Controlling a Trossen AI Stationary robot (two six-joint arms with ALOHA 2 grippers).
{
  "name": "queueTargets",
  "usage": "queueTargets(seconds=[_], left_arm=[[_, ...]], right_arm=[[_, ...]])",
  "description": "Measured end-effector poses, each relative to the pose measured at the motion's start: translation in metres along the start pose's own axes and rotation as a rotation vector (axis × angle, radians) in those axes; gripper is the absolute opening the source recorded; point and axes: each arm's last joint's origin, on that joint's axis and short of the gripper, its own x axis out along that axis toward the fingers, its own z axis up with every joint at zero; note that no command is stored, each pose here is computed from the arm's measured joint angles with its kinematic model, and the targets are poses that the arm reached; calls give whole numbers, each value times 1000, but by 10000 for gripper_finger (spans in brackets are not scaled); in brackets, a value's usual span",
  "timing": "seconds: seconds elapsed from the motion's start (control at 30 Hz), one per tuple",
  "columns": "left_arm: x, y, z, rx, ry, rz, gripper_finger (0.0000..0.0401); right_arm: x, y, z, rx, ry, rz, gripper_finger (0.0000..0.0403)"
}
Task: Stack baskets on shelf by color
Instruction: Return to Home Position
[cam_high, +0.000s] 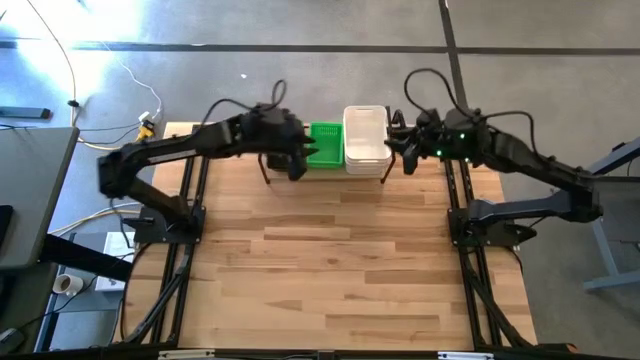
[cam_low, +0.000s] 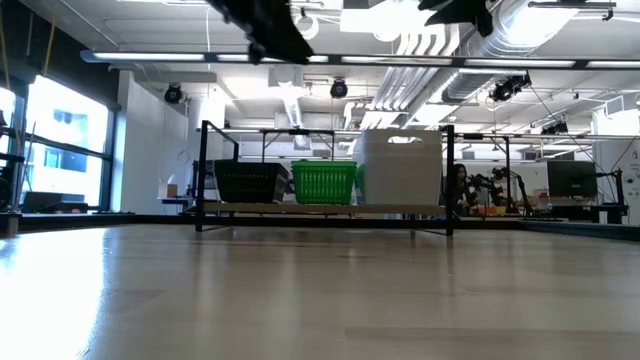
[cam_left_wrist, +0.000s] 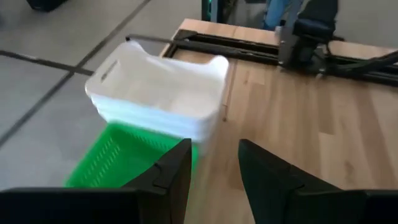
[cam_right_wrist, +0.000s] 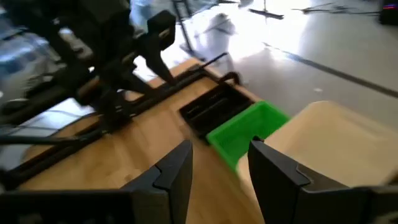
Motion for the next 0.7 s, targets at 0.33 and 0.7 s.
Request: queueTargets(seconds=[0.33,0.7], left_arm=[[-72,-27,-54,-98,-157,15,122],[-125,-48,-137,-163,-251,-130,122]], right_arm=[[3,-10,-53,76,-78,262,139],[-7,-14,-96,156,-318,382,139]])
